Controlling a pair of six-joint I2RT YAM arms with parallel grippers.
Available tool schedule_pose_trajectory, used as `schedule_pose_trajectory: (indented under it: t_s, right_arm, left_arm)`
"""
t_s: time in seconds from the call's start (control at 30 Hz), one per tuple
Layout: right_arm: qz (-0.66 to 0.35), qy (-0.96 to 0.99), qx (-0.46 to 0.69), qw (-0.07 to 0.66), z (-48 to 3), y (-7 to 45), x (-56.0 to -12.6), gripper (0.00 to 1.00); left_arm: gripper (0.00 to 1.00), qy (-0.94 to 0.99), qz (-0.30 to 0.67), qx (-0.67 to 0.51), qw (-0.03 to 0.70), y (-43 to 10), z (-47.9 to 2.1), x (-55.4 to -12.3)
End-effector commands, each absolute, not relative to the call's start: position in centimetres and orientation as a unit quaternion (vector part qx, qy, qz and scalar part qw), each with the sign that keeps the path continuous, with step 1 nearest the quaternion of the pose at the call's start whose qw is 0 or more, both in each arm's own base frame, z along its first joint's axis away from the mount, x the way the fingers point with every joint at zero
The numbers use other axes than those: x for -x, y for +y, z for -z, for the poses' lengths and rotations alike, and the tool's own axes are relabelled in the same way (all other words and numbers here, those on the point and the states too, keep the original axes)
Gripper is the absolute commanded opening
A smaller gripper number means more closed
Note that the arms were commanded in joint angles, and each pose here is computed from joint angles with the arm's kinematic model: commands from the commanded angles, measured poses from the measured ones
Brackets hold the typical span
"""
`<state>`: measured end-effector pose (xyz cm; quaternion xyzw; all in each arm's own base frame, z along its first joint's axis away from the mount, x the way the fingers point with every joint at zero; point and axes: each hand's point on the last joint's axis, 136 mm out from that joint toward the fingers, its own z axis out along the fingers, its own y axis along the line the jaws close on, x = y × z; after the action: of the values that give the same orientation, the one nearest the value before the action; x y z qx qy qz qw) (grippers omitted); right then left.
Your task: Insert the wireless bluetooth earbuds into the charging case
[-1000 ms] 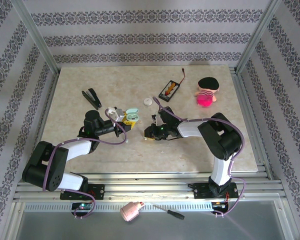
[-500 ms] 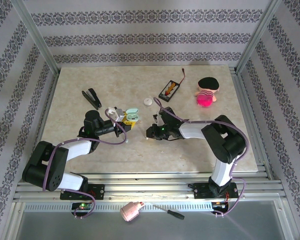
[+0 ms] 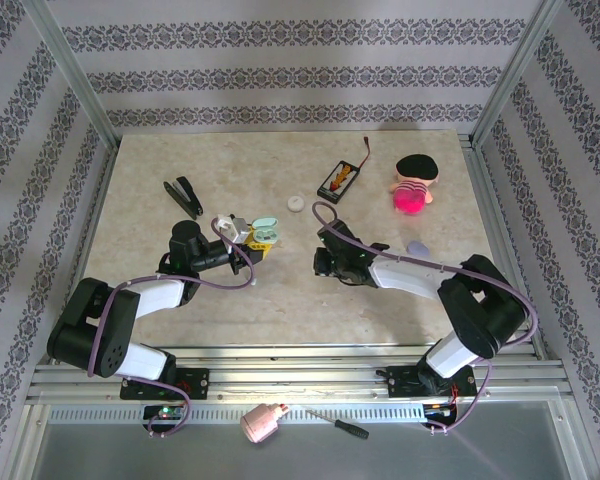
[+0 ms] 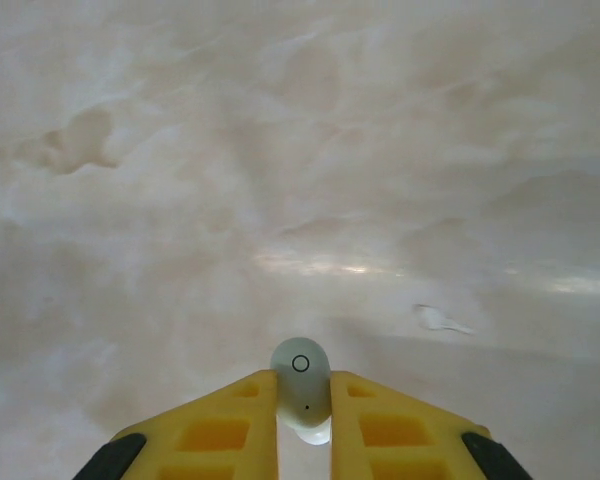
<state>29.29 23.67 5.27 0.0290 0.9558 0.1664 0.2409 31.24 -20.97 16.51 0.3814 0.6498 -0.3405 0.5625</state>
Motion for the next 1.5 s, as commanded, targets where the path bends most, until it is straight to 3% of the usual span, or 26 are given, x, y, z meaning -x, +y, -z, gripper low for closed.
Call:
schedule_pose_trajectory:
  t_s: [0.0, 0.2, 0.8, 1.47]
  right_arm:
    - [-0.051, 0.95, -0.044, 0.305, -7.6, 20.4, -30.1, 0.15]
    - [-0.081, 0.937, -0.029, 0.34, -10.1, 21.9, -30.4, 0.15]
    - [-0.357, 0.814, 0.203, 0.412, -22.9, 35.3, -28.6, 0.14]
    - [-0.327, 0.829, 0.222, 0.396, -20.1, 34.5, -29.2, 0.14]
  left_arm:
    - [0.19, 0.63, 0.339, -0.389, 0.581, -20.9, -17.8, -31.5]
    - [0.19, 0.63, 0.344, -0.388, 0.578, -21.1, -17.7, -31.7]
    - [0.2, 0.626, 0.37, -0.39, 0.565, -21.7, -17.4, -31.5]
    - [0.2, 0.611, 0.387, -0.399, 0.564, -21.9, -18.3, -30.6]
